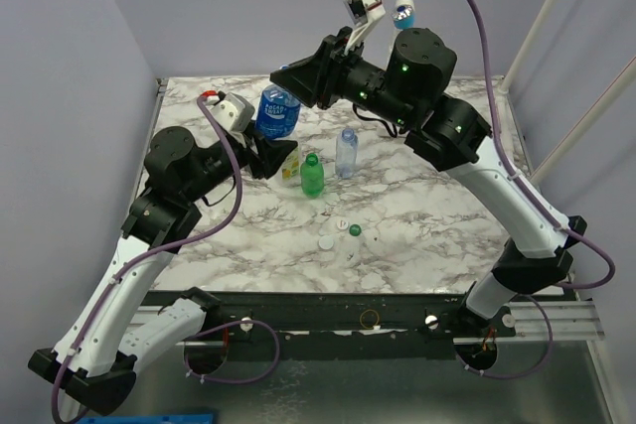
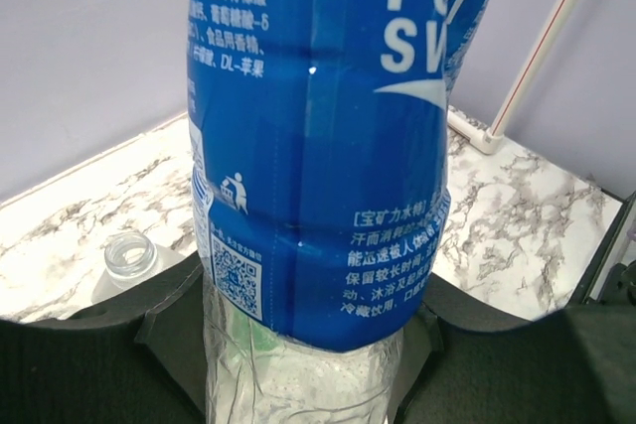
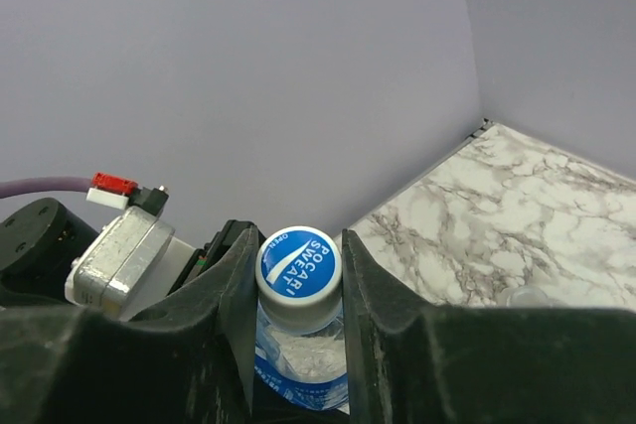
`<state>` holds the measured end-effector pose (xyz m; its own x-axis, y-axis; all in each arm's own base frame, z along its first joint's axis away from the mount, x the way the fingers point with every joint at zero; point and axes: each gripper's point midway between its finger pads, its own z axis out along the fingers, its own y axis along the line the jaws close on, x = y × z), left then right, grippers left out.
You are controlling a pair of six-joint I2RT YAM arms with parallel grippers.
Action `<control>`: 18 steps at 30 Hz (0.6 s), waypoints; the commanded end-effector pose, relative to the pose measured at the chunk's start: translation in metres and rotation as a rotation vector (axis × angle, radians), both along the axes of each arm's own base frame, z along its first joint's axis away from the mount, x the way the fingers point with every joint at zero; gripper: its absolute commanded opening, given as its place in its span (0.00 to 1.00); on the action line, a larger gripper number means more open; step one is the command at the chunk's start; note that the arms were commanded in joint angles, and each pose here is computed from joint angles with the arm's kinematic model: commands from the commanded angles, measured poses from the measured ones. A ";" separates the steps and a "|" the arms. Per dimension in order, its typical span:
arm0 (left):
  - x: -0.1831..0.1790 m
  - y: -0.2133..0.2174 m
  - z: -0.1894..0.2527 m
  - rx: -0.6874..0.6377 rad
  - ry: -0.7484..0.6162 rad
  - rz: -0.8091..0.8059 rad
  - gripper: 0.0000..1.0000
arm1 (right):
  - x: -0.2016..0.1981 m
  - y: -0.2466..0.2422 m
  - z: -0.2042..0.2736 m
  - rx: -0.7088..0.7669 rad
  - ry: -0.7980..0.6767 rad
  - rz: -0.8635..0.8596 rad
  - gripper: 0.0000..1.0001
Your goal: Unscrew the bottle caps
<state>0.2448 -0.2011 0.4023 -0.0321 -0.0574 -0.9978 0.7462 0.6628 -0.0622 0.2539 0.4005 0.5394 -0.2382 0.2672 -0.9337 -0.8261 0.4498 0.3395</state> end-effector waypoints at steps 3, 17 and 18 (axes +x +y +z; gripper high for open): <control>-0.034 -0.020 -0.006 0.009 0.031 -0.205 0.25 | -0.017 0.000 0.015 0.046 -0.053 0.066 0.01; -0.158 -0.042 0.019 -0.075 0.312 -0.939 0.36 | -0.182 -0.053 0.024 0.112 -0.451 0.766 0.01; -0.160 -0.041 0.020 -0.075 0.324 -0.957 0.36 | -0.182 -0.053 0.022 0.107 -0.444 0.768 0.01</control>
